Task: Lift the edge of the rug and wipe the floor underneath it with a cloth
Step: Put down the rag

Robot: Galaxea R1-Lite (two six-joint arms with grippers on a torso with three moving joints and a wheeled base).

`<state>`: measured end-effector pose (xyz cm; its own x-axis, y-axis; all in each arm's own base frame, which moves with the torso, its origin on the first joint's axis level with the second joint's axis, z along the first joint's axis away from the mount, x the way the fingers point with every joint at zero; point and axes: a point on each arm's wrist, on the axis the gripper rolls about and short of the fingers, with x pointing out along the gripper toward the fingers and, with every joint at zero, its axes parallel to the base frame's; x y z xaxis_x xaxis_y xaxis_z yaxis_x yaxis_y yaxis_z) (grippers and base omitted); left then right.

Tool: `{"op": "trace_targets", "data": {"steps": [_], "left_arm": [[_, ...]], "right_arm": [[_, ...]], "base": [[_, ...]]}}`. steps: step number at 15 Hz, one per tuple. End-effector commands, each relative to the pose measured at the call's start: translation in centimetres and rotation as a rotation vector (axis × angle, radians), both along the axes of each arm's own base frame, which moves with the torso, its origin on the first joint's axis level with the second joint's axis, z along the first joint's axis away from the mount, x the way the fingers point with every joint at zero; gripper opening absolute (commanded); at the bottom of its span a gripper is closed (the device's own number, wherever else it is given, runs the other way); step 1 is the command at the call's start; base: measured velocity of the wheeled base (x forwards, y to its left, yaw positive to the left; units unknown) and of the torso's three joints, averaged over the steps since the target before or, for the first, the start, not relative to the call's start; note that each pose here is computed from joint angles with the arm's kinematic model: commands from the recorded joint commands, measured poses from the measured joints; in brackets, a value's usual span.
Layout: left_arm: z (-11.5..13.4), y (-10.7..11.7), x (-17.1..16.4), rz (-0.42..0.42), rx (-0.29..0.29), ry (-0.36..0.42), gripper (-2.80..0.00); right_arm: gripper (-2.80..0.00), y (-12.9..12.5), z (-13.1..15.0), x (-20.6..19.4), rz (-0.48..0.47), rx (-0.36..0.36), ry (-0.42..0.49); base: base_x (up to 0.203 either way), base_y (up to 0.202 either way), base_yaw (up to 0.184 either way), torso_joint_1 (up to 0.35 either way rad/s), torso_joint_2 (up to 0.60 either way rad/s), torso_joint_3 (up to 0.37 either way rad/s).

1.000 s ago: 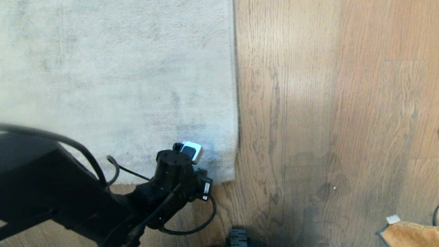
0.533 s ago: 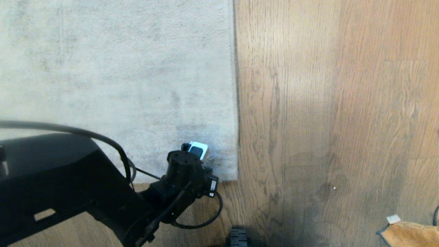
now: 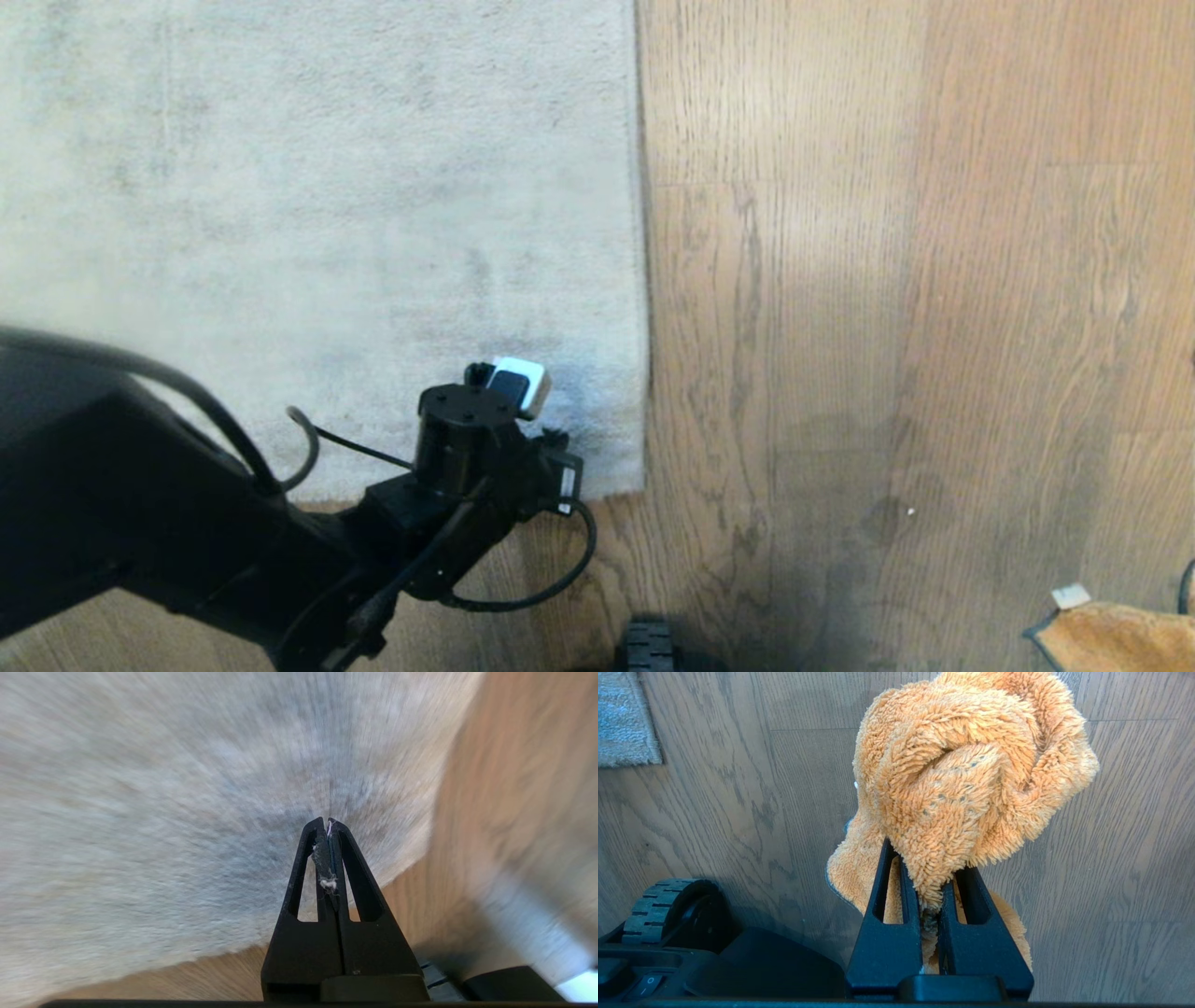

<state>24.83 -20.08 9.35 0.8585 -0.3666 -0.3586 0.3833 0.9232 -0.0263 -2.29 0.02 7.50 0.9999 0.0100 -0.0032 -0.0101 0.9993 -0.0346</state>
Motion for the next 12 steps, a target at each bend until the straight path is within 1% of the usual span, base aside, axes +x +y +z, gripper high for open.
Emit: {"op": "trace_targets", "data": {"steps": [1,3,6,9,12], "left_arm": [[4.5,2.0,-1.9,0.016,-0.072,-0.088,-2.80],[6.7,4.2,-3.8,0.031,-0.091,-0.112,-2.80],[8.6,8.0,-6.8,0.075,-0.101,-0.146,-2.80],[9.7,12.0,-10.4,0.135,-0.090,-0.194,-2.80],[10.0,16.0,-14.4,0.242,-0.071,-0.261,-2.80]], "right_arm": [[-2.80,0.0,0.0,0.0,0.001,-0.001,0.001],[-2.80,0.0,0.0,0.0,0.001,-0.001,0.001],[-2.80,0.0,0.0,0.0,0.001,-0.001,0.001],[-2.80,0.0,0.0,0.0,0.001,-0.001,0.001],[-2.80,0.0,0.0,0.0,0.002,-0.001,0.001]], "base": [[0.000,0.000,0.000,0.000,0.00,0.000],[0.000,0.000,0.000,0.000,0.00,0.000],[0.000,0.000,0.000,0.000,0.00,0.000],[0.000,0.000,0.000,0.000,0.00,0.000],[0.000,0.000,0.000,0.000,0.00,0.000]]}}
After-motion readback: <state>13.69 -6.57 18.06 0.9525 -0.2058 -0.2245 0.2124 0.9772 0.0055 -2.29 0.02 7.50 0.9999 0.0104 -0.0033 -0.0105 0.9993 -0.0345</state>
